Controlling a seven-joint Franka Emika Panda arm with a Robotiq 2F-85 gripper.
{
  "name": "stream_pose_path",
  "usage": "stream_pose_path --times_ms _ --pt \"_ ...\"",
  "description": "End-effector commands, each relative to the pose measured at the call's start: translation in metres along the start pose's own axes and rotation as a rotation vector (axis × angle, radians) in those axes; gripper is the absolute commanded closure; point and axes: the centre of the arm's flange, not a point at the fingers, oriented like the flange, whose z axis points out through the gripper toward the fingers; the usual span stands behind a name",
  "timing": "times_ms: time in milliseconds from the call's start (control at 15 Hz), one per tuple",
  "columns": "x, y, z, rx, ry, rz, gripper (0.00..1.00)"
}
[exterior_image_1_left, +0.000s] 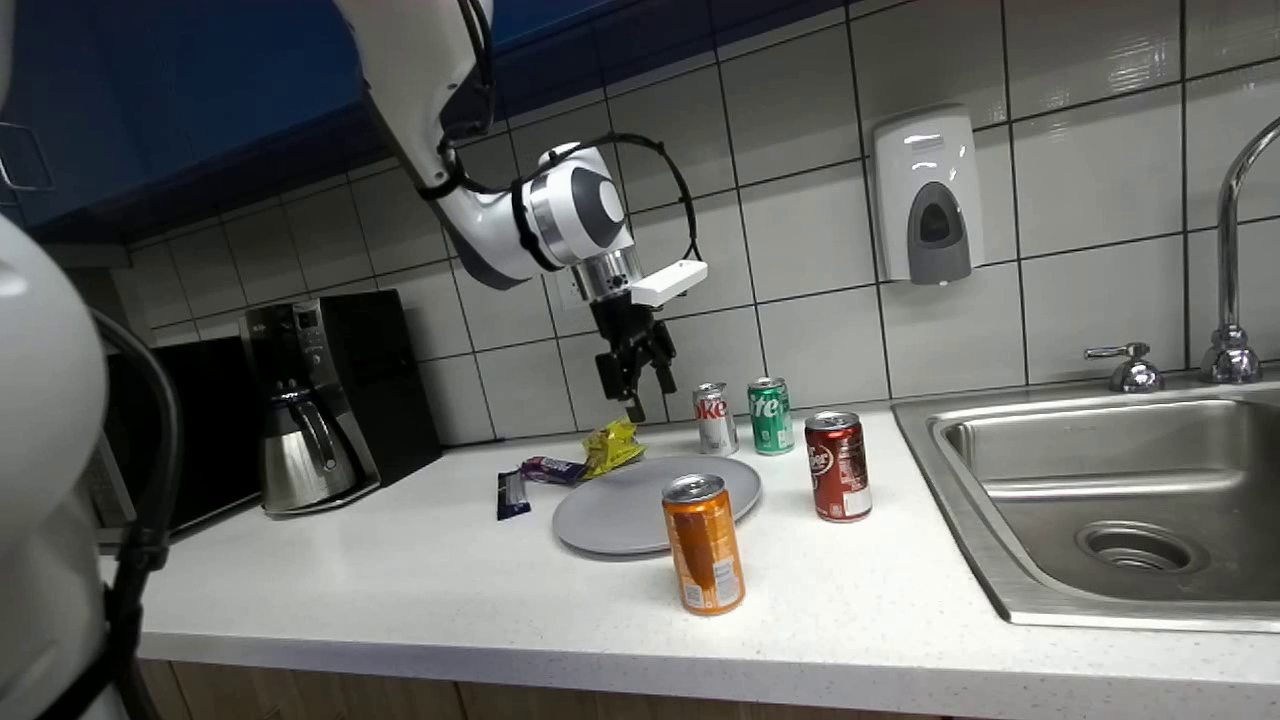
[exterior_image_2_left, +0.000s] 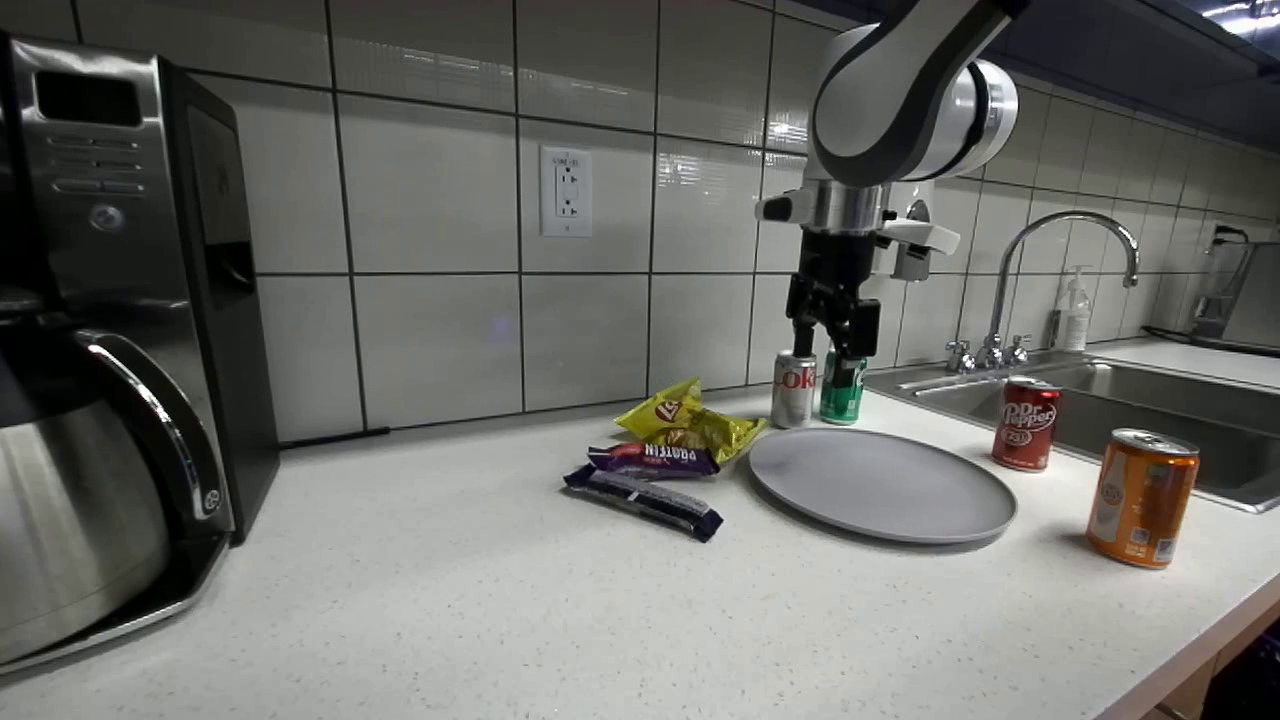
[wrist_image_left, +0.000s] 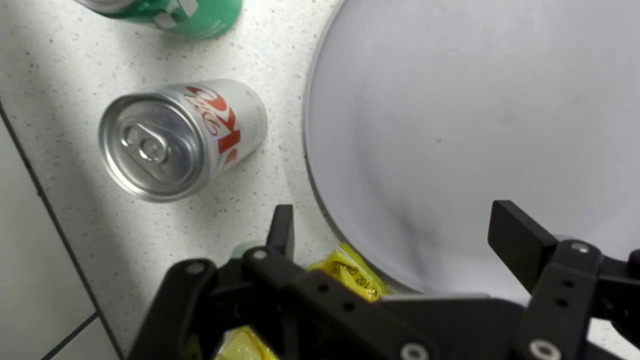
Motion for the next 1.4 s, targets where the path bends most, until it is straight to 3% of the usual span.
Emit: stream_pose_path --times_ms 0,1333 --pt "-0.013 0.026 0.001 -0.009 0.001 -0.014 0.00" --pt "-0.050 0.086 -0.004 -0.063 0.026 0.044 0.00"
